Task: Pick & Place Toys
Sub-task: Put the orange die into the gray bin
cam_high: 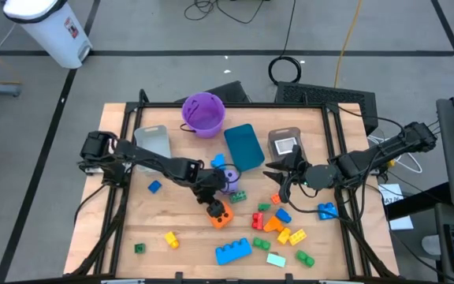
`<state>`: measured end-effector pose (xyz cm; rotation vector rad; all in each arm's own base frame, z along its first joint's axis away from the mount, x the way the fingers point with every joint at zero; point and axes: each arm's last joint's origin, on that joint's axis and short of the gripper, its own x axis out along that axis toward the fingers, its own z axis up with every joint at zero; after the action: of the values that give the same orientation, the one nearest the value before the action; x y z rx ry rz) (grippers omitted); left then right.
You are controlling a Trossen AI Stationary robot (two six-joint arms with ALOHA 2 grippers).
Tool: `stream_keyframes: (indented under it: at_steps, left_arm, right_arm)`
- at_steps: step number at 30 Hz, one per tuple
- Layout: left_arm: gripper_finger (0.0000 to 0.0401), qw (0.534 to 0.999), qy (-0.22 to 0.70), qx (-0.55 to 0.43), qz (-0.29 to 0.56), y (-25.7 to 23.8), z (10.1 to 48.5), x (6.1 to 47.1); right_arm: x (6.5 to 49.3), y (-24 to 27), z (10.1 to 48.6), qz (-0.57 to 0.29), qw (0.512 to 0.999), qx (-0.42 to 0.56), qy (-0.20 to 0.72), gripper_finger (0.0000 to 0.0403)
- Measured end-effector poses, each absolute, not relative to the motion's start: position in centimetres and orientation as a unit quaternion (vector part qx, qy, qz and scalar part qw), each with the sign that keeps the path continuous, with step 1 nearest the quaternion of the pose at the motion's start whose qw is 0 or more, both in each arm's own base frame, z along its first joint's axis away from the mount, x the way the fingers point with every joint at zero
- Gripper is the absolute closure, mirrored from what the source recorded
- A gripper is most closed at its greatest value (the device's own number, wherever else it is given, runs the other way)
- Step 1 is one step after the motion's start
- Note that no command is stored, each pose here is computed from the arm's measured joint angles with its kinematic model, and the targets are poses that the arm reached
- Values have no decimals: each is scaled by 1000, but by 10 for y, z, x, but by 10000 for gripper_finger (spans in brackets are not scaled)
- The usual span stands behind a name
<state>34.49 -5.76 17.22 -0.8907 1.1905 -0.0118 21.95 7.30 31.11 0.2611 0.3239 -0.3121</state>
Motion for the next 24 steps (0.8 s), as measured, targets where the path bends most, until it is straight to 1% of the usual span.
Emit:
stream_keyframes:
  at_steps: [5,11,14,20,24]
  left_arm:
    - [52,729,541,-418,-30,-60,164,351]
    - [58,721,546,-426,-38,-61,159,353]
    - [85,717,550,-427,-39,-61,157,354]
    - [157,719,549,-423,-40,-60,156,354]
    - [177,719,549,-423,-43,-57,156,354]
  right_arm:
    - [219,73,311,-154,966,128,162,284]
    - [219,73,310,-155,966,127,164,284]
    - [219,73,309,-156,965,123,170,284]
    - [218,73,309,-157,965,121,172,284]
    - [218,73,309,-157,965,121,172,284]
